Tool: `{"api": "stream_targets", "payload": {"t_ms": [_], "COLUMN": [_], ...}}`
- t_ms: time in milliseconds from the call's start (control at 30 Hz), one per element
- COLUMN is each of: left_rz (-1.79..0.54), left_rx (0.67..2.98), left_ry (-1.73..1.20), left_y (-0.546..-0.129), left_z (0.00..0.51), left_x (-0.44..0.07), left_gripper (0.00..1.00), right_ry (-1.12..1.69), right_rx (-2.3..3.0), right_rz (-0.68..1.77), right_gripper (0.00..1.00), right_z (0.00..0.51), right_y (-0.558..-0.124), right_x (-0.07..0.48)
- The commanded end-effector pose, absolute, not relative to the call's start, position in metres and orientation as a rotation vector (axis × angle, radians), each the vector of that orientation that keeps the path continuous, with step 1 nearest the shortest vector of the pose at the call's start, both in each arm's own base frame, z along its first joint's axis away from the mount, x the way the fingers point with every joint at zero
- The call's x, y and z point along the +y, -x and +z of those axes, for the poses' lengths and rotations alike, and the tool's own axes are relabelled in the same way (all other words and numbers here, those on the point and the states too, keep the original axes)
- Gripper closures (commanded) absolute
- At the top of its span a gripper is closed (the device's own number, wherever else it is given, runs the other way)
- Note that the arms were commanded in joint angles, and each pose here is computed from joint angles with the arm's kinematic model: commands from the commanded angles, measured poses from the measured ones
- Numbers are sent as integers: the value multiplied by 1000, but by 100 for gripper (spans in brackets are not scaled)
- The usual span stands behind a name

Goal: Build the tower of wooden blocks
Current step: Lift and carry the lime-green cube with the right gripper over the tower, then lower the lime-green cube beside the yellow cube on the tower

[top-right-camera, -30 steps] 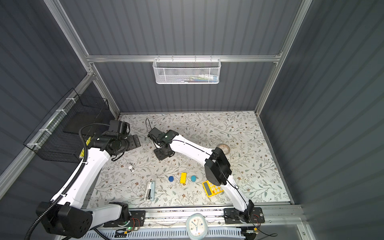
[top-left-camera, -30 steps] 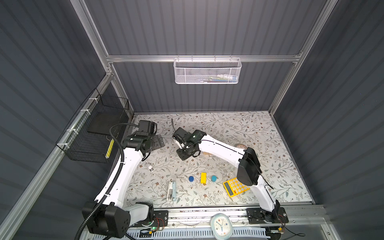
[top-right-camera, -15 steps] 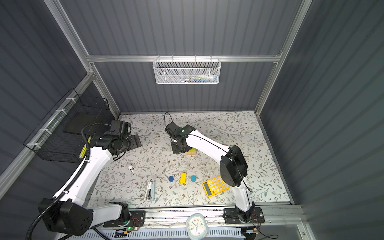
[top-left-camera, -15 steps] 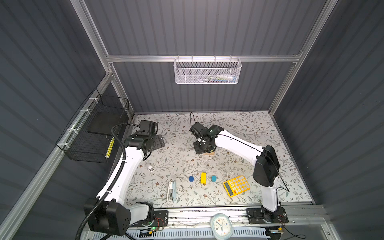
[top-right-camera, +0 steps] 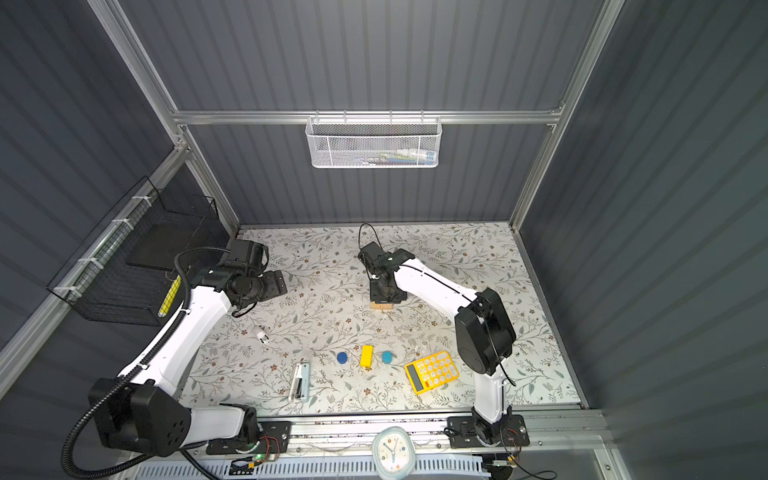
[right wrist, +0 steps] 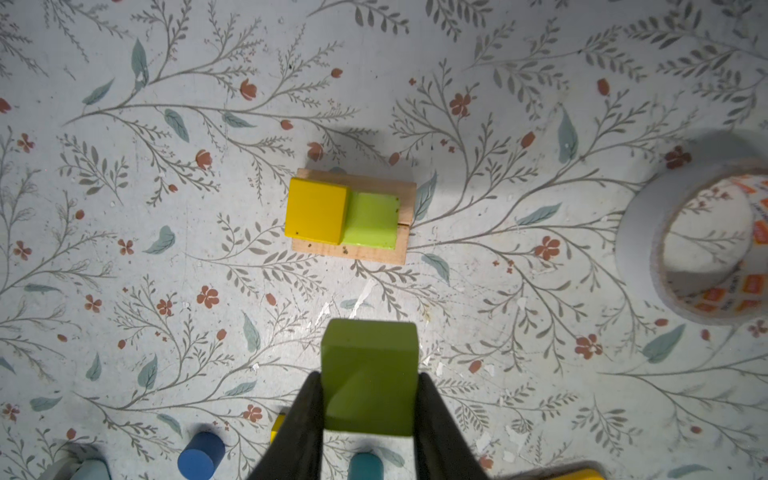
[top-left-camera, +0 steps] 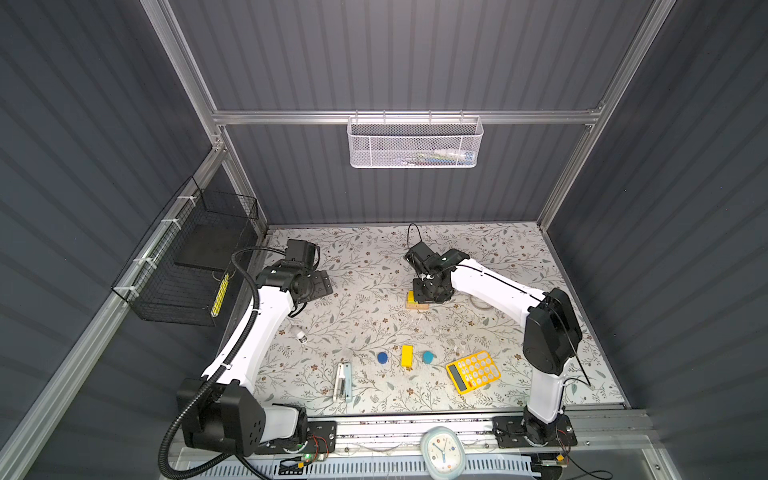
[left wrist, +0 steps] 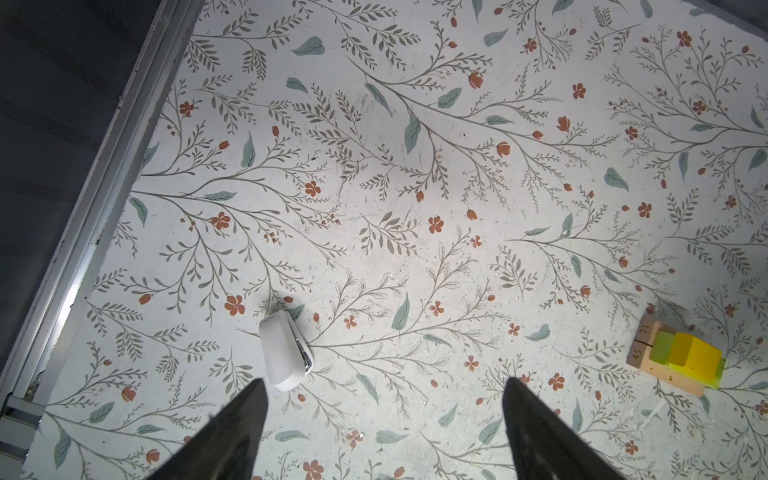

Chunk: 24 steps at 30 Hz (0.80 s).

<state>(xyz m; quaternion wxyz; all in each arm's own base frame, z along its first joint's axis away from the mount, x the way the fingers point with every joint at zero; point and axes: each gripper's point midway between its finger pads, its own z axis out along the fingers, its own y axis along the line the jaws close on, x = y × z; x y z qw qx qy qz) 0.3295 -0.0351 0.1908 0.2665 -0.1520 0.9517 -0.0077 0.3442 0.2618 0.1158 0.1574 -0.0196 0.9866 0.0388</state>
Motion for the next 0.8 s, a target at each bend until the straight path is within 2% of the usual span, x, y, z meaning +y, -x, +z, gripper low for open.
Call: {"api": "stream_targets", "payload": {"t_ms": [0,767], "left_rz": [-47,-78], "left_rx": [2579,2606], "left_ry": [419,419], "left_y": [-332,-343], "left_z": [187,179], "left_x": [-37,-45], "left_gripper": [12,13], "right_ry": [-12,-85], "right_rx": [2825,2858], "right_rz": [78,96], "right_gripper": [100,100], "right_z": [102,71], "right_y": [-356,-385], "right_x": [255,254]}}
